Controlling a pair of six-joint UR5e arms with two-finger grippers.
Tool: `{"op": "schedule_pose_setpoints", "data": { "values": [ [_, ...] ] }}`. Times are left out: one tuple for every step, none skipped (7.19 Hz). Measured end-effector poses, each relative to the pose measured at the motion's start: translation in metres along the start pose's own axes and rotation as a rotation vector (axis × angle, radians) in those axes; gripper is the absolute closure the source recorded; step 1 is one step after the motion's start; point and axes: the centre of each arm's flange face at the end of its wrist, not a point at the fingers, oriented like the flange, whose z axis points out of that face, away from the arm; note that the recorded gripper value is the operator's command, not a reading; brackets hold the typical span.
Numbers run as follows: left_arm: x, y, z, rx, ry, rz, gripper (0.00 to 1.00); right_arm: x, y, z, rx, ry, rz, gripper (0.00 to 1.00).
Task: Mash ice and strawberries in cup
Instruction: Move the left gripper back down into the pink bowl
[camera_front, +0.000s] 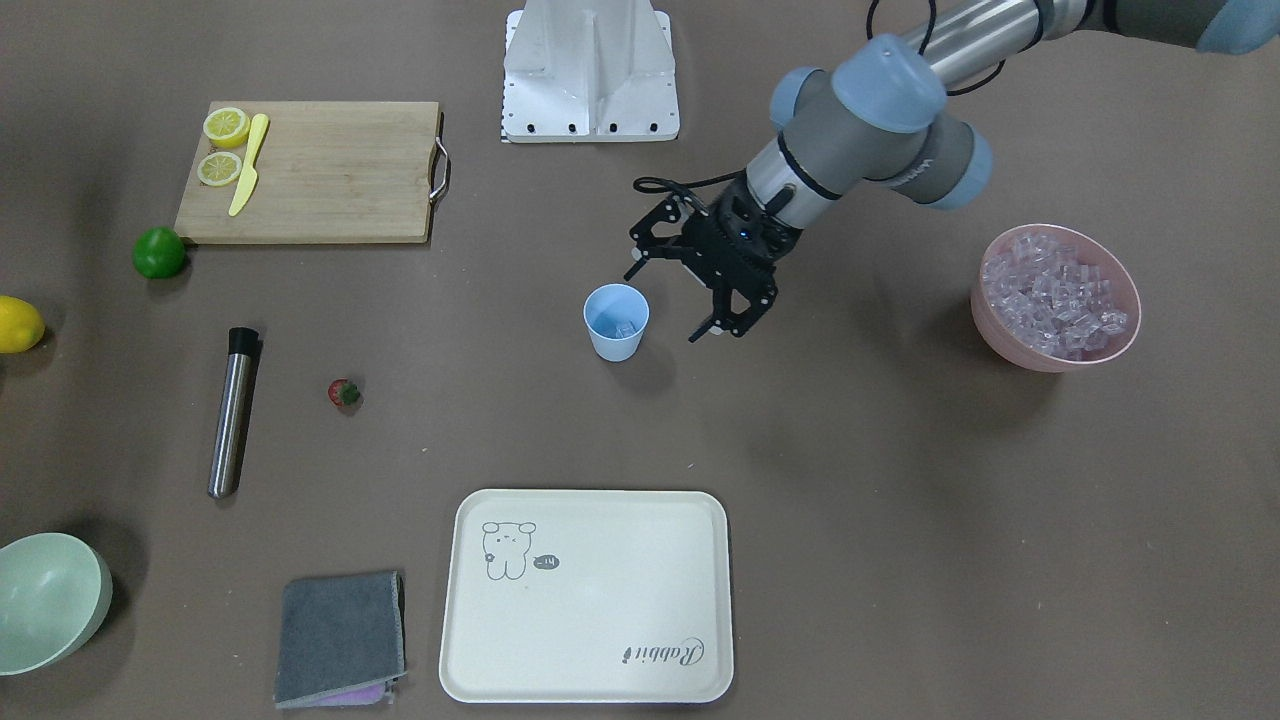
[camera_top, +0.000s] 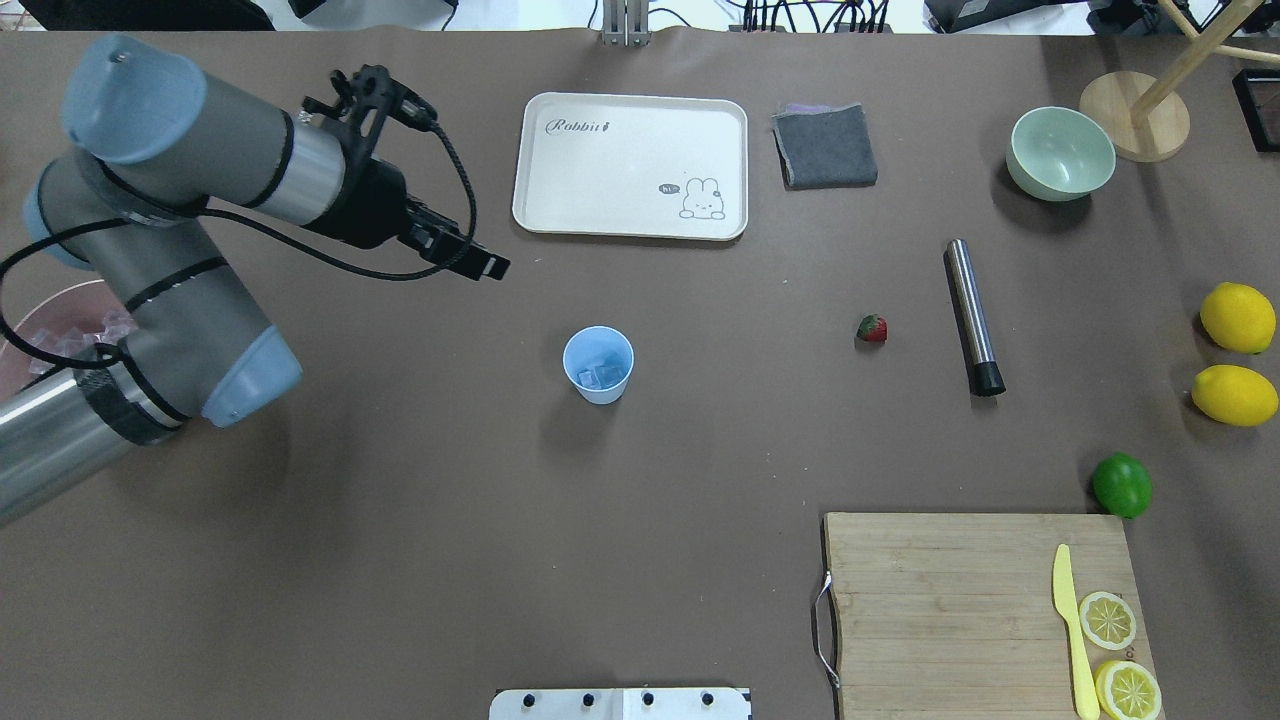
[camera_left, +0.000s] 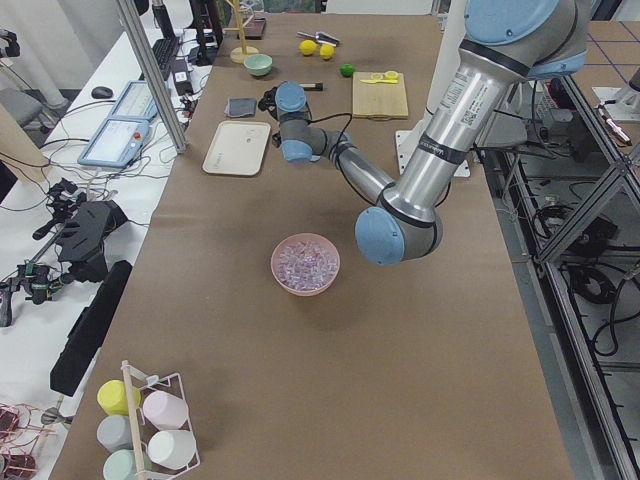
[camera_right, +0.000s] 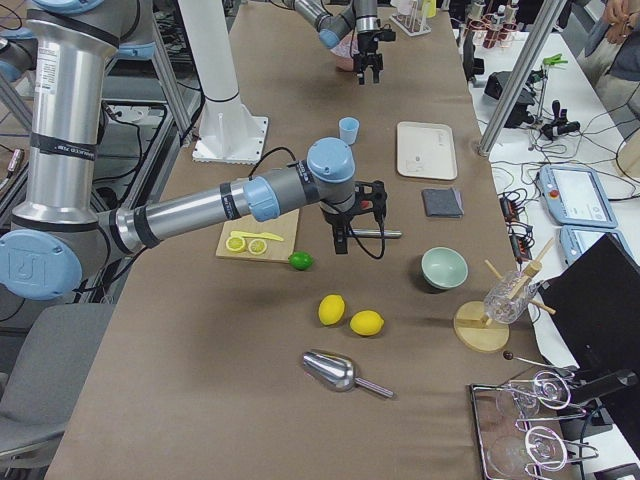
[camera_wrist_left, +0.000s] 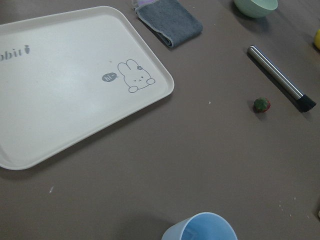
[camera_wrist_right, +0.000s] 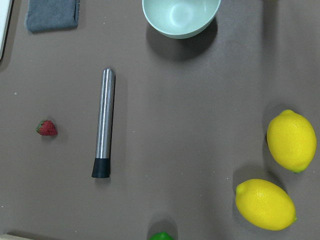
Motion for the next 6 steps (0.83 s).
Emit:
{"op": "schedule_pose_setpoints", "data": {
  "values": [
    [-0.033,0.017,-0.023,-0.023,-0.012,0.049,0.03,0.001,0.0,0.001,-0.002,0.0,0.002,0.0],
    [-0.062,0.036,-0.043,-0.046,-0.022,0.086,0.03,0.002,0.0,0.001,-0.003,0.0,0.003,0.0],
    [-0.092,0.058,-0.065,-0.067,-0.032,0.119,0.03,0.002,0.0,0.002,-0.004,0.0,0.004,0.0],
    [-0.121,0.081,-0.089,-0.085,-0.043,0.153,0.03,0.002,0.001,0.002,-0.005,0.0,0.005,0.0],
    [-0.147,0.105,-0.111,-0.103,-0.055,0.191,0.03,0.003,0.002,0.002,-0.005,0.001,0.006,0.0],
    [-0.168,0.13,-0.126,-0.122,-0.071,0.228,0.03,0.004,0.003,0.002,-0.007,0.002,0.008,0.0]
  ]
}}
